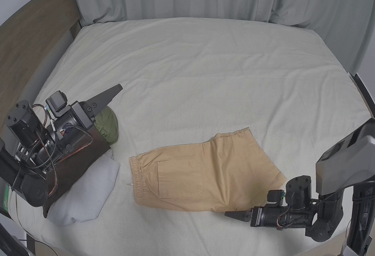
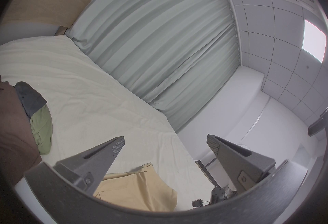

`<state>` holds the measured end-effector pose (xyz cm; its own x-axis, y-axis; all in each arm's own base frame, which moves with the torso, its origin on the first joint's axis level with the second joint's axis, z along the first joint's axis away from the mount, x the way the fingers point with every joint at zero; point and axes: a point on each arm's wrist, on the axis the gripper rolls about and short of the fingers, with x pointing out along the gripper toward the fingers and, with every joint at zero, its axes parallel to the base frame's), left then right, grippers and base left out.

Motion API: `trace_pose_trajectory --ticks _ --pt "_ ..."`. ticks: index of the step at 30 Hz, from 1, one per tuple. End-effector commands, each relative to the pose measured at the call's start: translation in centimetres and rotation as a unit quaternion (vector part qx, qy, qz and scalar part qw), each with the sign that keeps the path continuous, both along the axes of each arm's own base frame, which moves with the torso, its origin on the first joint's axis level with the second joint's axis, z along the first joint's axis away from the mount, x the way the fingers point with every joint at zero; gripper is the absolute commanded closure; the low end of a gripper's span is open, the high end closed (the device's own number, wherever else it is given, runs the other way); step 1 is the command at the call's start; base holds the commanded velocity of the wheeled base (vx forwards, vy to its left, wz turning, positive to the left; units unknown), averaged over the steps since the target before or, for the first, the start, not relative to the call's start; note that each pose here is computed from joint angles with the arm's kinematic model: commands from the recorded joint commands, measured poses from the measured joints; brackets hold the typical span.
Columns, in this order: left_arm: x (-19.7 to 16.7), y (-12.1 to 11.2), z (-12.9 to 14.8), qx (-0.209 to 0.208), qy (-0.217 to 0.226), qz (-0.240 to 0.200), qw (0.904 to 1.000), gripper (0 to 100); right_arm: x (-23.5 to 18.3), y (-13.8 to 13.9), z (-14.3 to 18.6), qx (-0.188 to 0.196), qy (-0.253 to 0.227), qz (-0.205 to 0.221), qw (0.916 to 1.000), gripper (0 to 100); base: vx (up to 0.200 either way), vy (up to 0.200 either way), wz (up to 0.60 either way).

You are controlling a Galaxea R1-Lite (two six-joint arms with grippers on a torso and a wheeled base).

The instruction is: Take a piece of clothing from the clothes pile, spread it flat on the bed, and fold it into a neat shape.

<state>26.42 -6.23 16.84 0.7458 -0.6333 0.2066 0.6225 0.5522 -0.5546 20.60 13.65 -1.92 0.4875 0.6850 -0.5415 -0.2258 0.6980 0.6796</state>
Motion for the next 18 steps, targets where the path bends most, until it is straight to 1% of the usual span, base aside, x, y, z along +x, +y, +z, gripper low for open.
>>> trace_pose_trajectory --ticks 1,2,4,6,9,10,11,13,14,16,17,18 --pt "-0.2 -0.1 0.3 0.0 -0.005 -0.003 1.0 0 -2.0 -0.5 3.8 0.034 -0.037 0.028 0.9983 0 0.0 0.0 0.0" --pt "-0.2 -0.1 0.3 0.0 -0.005 -0.003 1.0 0 -2.0 -0.5 3.8 0.034 -0.037 0.028 0.9983 0 0.0 0.0 0.0" --pt "-0.7 -0.2 0.0 0.006 -0.002 -0.006 1.0 0 -2.2 -0.7 5.3 0.052 -0.065 0.028 0.9962 0 0.0 0.0 0.0" --pt "-1.1 -0.3 0.0 0.011 -0.004 -0.011 0.9999 0 -2.0 -0.7 6.0 0.061 -0.081 0.026 0.9944 0 0.0 0.0 0.0" --pt "-1.8 -0.4 -0.1 0.024 -0.008 -0.038 0.999 0 -1.0 -0.3 7.4 0.084 -0.12 0.02 0.989 0 0.0 0.0 0.0" --pt "-1.9 -0.4 -0.1 0.025 -0.008 -0.038 0.9989 0 -0.9 -0.3 7.5 0.085 -0.122 0.02 0.9887 0 0.0 0.0 0.0" --pt "-2.4 -0.3 0.0 0.029 -0.012 -0.048 0.9983 0 -0.1 -0.1 8.3 0.097 -0.145 0.014 0.9845 0 0.0 0.0 0.0" --pt "-2.7 -0.3 0.0 0.032 -0.012 -0.056 0.9978 0 0.4 0.0 9.2 0.11 -0.167 0.012 0.9798 0 0.0 0.0 0.0" --pt "-3.1 -0.3 -0.1 0.035 -0.011 -0.071 0.9968 0 0.9 0.3 10.1 0.121 -0.187 0.012 0.9747 0 0.0 0.0 0.0" --pt "-3.7 -0.2 0.0 0.038 -0.014 -0.085 0.9956 0 1.6 0.5 11.4 0.139 -0.215 0.015 0.9666 0 0.0 0.0 0.0" --pt "-3.8 -0.2 0.1 0.038 -0.015 -0.087 0.9954 0 1.8 0.5 11.8 0.144 -0.223 0.015 0.964 0 0.0 0.0 0.0" --pt "-3.8 -0.2 0.1 0.038 -0.015 -0.087 0.9954 0 1.8 0.5 11.8 0.144 -0.223 0.015 0.964 0 0.0 0.0 0.0"
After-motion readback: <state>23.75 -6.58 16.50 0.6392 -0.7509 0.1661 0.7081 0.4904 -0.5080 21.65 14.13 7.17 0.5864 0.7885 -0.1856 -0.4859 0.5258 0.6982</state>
